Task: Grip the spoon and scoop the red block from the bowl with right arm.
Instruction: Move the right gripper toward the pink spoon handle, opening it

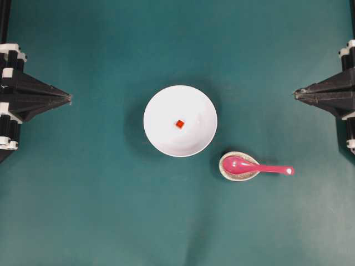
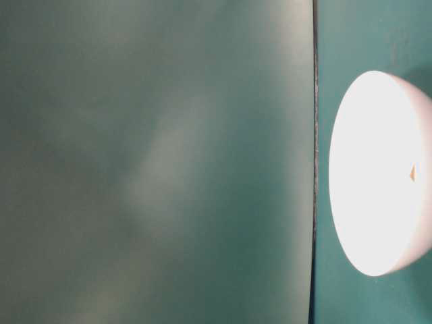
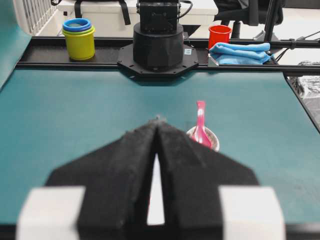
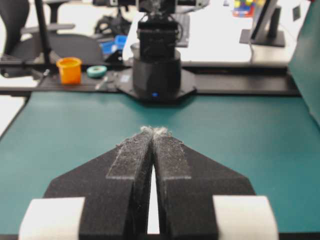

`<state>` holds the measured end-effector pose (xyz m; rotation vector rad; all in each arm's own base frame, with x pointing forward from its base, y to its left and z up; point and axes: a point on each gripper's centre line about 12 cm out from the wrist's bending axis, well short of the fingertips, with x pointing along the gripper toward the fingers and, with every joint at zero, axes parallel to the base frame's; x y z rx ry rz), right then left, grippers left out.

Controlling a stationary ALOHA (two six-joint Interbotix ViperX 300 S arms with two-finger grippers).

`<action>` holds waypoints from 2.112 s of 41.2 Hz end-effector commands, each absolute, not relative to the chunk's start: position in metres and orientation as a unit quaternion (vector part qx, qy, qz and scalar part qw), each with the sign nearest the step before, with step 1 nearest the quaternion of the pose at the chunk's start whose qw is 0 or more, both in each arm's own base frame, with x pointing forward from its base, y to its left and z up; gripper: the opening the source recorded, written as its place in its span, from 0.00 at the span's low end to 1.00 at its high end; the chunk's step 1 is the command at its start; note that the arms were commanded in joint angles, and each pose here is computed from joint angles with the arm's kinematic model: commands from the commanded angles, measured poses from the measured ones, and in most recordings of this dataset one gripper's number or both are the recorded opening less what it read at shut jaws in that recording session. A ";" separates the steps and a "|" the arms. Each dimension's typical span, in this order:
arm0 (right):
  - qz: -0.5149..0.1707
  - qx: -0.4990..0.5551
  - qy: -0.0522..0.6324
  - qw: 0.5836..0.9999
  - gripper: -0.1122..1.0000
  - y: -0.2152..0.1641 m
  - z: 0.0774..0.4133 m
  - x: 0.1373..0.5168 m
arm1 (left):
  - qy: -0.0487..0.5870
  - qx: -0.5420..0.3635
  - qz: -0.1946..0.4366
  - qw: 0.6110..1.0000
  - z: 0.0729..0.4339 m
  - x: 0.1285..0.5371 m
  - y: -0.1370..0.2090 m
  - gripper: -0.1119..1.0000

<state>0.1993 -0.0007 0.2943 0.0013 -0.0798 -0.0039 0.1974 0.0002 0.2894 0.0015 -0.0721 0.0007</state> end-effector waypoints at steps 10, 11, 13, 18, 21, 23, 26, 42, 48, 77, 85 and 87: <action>0.000 0.007 0.015 1.000 0.10 0.000 0.300 0.205 | 0.007 -0.001 0.000 1.000 0.293 0.204 0.000 0.10; 0.000 0.007 0.017 1.000 0.10 0.000 0.299 0.205 | 0.007 -0.001 0.000 1.000 0.294 0.204 0.000 0.10; 0.000 0.007 0.019 1.000 0.10 0.000 0.300 0.205 | 0.007 -0.001 0.000 1.000 0.294 0.204 0.000 0.10; 0.000 0.008 0.016 1.000 0.10 0.000 0.302 0.205 | 0.009 -0.001 0.000 1.000 0.293 0.204 0.000 0.10; 0.000 0.008 0.011 1.000 0.10 0.000 0.307 0.206 | 0.010 -0.001 0.000 1.000 0.293 0.204 0.000 0.10; 0.000 0.011 0.008 1.000 0.10 0.000 0.309 0.206 | 0.010 -0.001 0.000 1.000 0.293 0.204 0.000 0.10; 0.000 0.015 0.005 1.000 0.10 0.000 0.313 0.206 | 0.011 -0.001 0.000 1.000 0.292 0.204 0.000 0.10; -0.001 0.058 0.024 0.998 0.60 0.000 0.313 0.207 | 0.009 -0.002 0.000 1.000 0.293 0.203 0.000 0.10; -0.001 0.063 0.038 0.997 0.62 0.001 0.312 0.207 | 0.009 -0.002 0.000 1.000 0.293 0.203 0.000 0.10; 0.044 0.150 0.257 0.954 0.61 0.034 0.222 0.203 | 0.008 -0.020 0.000 1.000 0.294 0.204 0.000 0.10; 0.042 0.180 0.309 0.933 0.61 0.042 0.193 0.197 | 0.009 -0.020 0.000 1.000 0.294 0.204 0.000 0.10; 0.039 0.191 0.323 0.926 0.61 0.043 0.184 0.195 | 0.008 -0.020 0.000 1.000 0.294 0.204 0.000 0.10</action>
